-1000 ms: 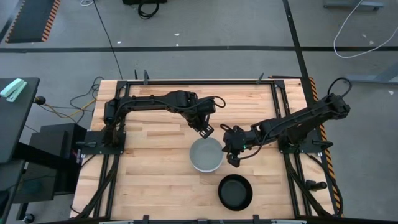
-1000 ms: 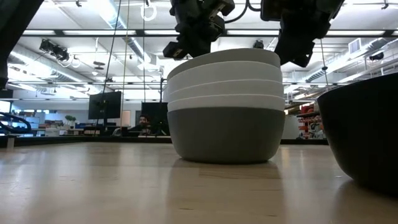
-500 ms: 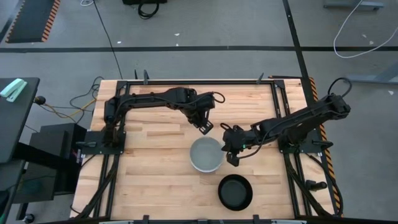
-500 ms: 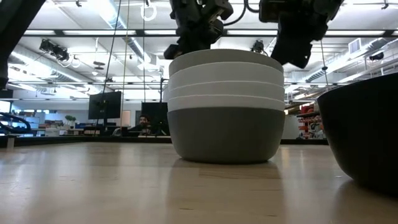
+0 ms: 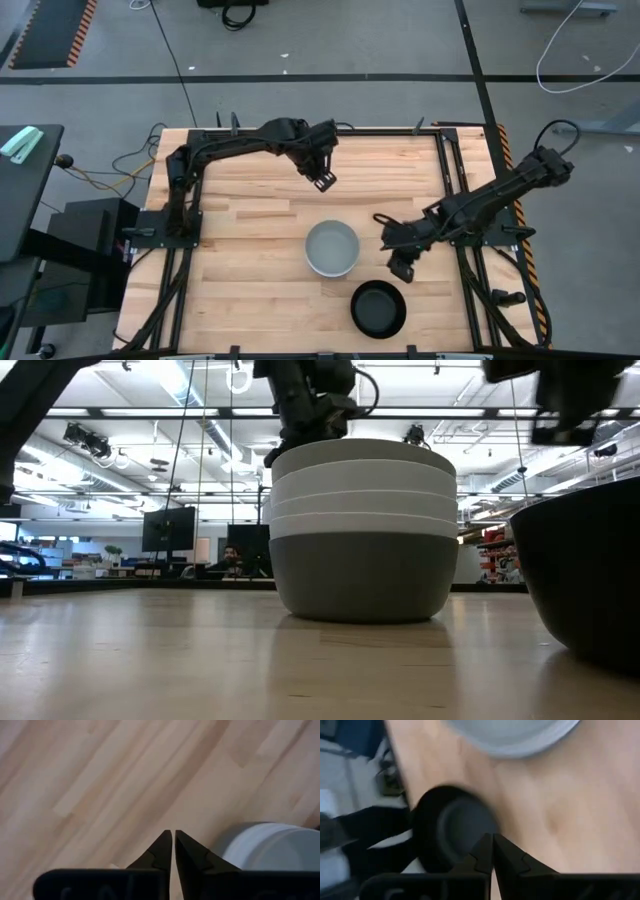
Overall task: Nest bowls inside each other
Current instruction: Stack the black bowl on the gray bowl
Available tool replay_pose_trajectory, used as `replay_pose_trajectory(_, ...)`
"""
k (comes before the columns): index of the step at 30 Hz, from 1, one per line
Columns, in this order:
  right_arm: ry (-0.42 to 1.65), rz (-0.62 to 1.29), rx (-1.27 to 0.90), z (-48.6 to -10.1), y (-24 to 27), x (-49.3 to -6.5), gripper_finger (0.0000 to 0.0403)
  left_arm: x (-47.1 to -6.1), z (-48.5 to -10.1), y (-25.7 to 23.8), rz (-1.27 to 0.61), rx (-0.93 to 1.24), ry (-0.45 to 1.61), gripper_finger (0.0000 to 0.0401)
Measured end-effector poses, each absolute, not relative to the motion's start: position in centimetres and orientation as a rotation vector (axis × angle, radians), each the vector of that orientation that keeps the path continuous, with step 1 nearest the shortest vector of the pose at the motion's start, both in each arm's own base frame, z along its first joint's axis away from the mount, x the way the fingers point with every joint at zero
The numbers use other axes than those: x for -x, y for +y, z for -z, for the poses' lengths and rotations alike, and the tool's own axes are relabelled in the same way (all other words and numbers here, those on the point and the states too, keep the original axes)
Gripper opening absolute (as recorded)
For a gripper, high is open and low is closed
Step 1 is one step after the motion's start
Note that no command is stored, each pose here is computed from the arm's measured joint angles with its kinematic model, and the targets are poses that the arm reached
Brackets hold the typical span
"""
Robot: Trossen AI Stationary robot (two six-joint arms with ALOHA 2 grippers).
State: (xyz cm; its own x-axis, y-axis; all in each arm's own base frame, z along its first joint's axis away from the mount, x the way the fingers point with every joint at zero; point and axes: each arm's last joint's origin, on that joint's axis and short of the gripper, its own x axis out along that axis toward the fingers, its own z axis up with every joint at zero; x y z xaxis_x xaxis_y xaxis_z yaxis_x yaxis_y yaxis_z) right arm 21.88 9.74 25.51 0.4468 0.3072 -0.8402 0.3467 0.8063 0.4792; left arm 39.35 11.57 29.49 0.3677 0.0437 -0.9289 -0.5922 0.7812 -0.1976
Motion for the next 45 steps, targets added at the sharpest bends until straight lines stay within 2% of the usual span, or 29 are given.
replay_pose_trajectory(5,1.197,0.008,-0.774,-25.8,11.6,-20.6,0.0025,-38.1,-29.2,13.2,-0.445,0.538,1.206,0.0030)
replay_pose_trajectory(13,1.317,0.090,-0.771,-24.4,13.2,-19.9,0.0039,-37.0,-28.7,12.6,-0.446,0.469,1.356,0.0018)
replay_pose_trajectory(22,1.400,0.217,-0.661,-22.1,13.3,-20.4,0.0063,-37.1,-28.6,10.7,-0.423,0.394,1.417,0.0025)
replay_pose_trajectory(34,1.418,0.218,-0.632,-20.1,14.2,-21.8,0.0092,-37.0,-28.6,9.3,-0.434,0.373,1.461,0.0018)
replay_pose_trajectory(45,1.418,0.227,-0.667,-18.8,15.8,-22.2,0.0094,-37.0,-28.6,9.3,-0.437,0.373,1.460,0.0028)
